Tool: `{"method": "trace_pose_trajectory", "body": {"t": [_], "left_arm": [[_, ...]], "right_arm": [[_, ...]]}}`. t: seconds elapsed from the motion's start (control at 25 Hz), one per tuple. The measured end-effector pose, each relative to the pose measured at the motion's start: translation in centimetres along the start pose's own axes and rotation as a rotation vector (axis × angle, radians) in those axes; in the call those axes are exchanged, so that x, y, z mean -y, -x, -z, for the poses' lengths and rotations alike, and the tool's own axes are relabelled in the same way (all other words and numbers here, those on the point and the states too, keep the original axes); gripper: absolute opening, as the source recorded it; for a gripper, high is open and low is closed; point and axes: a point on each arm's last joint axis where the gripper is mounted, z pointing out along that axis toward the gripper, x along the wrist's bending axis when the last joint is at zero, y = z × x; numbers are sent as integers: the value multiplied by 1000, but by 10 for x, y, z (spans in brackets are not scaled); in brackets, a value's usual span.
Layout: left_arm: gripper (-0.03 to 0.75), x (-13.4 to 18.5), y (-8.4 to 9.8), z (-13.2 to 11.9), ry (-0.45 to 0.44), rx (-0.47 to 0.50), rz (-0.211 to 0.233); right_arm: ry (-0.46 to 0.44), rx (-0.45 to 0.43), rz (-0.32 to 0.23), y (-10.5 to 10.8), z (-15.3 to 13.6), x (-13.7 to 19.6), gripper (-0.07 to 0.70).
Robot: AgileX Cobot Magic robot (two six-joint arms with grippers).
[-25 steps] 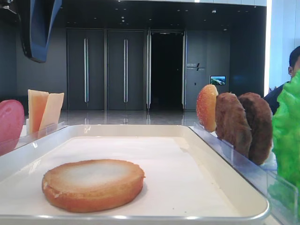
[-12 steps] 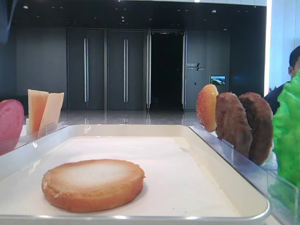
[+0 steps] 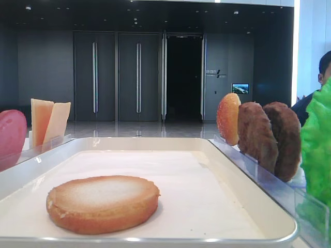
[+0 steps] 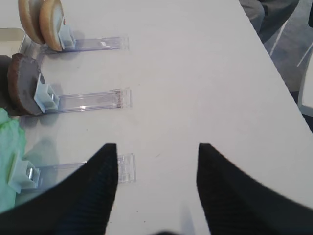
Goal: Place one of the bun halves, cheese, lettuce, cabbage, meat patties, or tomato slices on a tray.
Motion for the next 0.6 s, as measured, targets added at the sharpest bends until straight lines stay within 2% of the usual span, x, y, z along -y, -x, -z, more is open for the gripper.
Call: {"method": "trace_pose_trajectory", "body": {"t": [0.12, 0.4, 0.6], "left_arm": [[531, -1, -12, 2, 5, -10, 37], [516, 4, -19, 6, 23, -32, 24], [515, 32, -27, 30, 99, -16, 31]], "right_arm": [[0, 0, 0, 0, 0, 0, 383], [0, 0, 0, 0, 0, 0, 383], [0, 0, 0, 0, 0, 0, 383]]}}
